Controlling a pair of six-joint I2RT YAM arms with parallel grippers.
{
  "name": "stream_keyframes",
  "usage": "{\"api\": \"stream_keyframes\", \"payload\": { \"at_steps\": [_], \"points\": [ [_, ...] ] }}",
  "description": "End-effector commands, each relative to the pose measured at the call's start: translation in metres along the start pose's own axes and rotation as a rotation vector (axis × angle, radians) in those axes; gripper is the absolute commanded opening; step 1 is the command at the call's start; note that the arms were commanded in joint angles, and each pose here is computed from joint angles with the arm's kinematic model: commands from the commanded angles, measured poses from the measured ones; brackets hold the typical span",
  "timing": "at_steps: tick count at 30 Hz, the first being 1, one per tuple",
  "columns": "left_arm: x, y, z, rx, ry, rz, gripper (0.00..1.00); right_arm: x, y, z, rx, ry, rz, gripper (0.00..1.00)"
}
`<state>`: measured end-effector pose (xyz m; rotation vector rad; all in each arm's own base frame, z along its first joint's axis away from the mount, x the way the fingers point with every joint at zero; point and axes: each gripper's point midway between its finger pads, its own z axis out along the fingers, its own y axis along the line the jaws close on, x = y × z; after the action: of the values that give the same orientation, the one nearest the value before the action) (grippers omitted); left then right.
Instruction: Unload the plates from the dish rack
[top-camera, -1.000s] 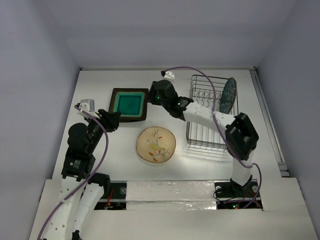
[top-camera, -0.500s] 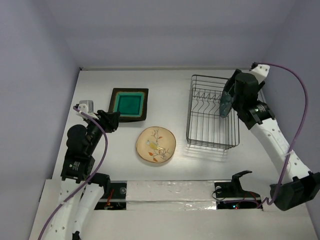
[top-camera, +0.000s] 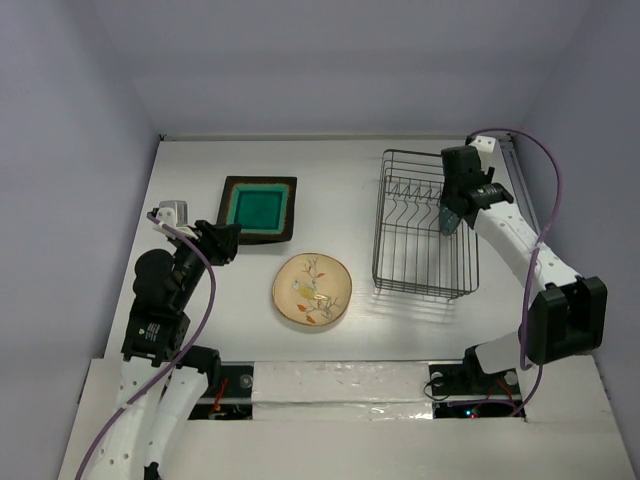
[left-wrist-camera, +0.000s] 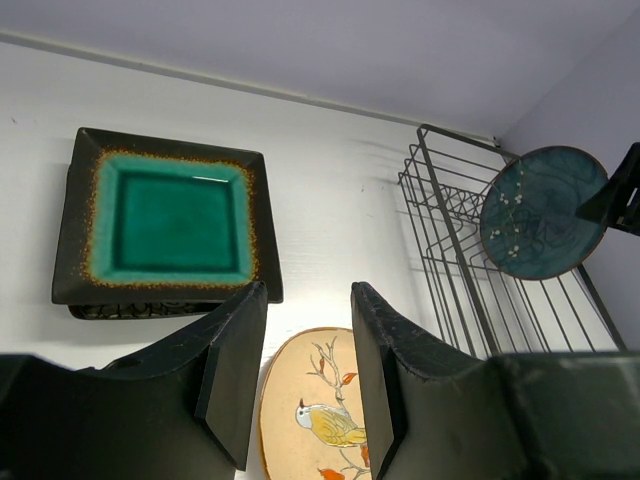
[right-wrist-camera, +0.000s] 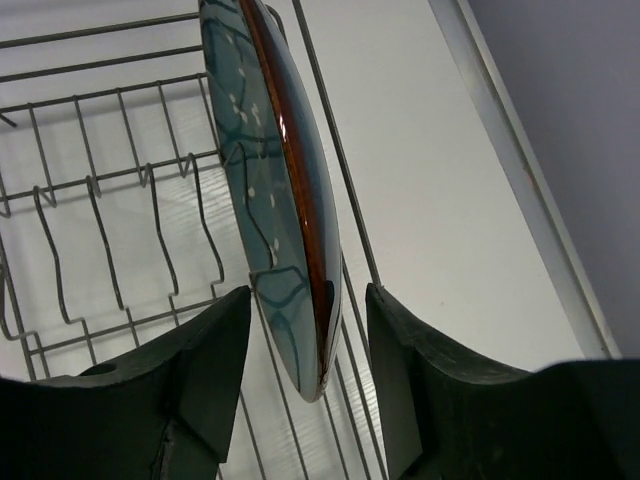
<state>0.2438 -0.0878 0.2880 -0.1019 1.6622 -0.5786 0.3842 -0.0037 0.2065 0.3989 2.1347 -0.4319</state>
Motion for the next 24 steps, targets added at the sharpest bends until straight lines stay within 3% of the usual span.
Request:
{"api": "stream_keyframes", "payload": {
  "at_steps": [1, 3, 4, 6, 7, 10, 13, 24],
  "points": [
    [-0.017, -0.01, -0.003, 0.035, -0.055, 0.011, 0.36, -0.029, -0.012, -0.006, 0.054, -0.06, 0.005, 0.55],
    [-0.017, -0.01, -0.004, 0.034, -0.056, 0.011, 0.36, -0.028, -0.011, -0.003, 0.063, -0.051, -0.011, 0.5],
    [-0.017, -0.01, -0.004, 0.032, -0.055, 0.01, 0.36, -0.028, -0.01, 0.0, 0.07, -0.045, -0.018, 0.41],
    [-0.017, -0.01, -0.004, 0.031, -0.057, 0.011, 0.36, -0.027, -0.01, 0.003, 0.078, -0.04, -0.032, 0.35],
    [-0.017, -0.01, -0.004, 0.031, -0.056, 0.01, 0.36, -0.028, -0.011, 0.003, 0.084, -0.04, -0.037, 0.25],
    [-0.017, -0.01, -0.004, 0.031, -0.056, 0.01, 0.36, -0.032, -0.013, 0.003, 0.102, -0.042, -0.056, 0.17],
    [-0.018, -0.01, -0.004, 0.03, -0.058, 0.01, 0.36, -0.038, -0.016, 0.001, 0.116, -0.041, -0.079, 0.0],
    [-0.017, -0.01, -0.003, 0.033, -0.056, 0.012, 0.36, -0.085, -0.042, -0.048, 0.137, -0.161, -0.054, 0.0]
  ]
}}
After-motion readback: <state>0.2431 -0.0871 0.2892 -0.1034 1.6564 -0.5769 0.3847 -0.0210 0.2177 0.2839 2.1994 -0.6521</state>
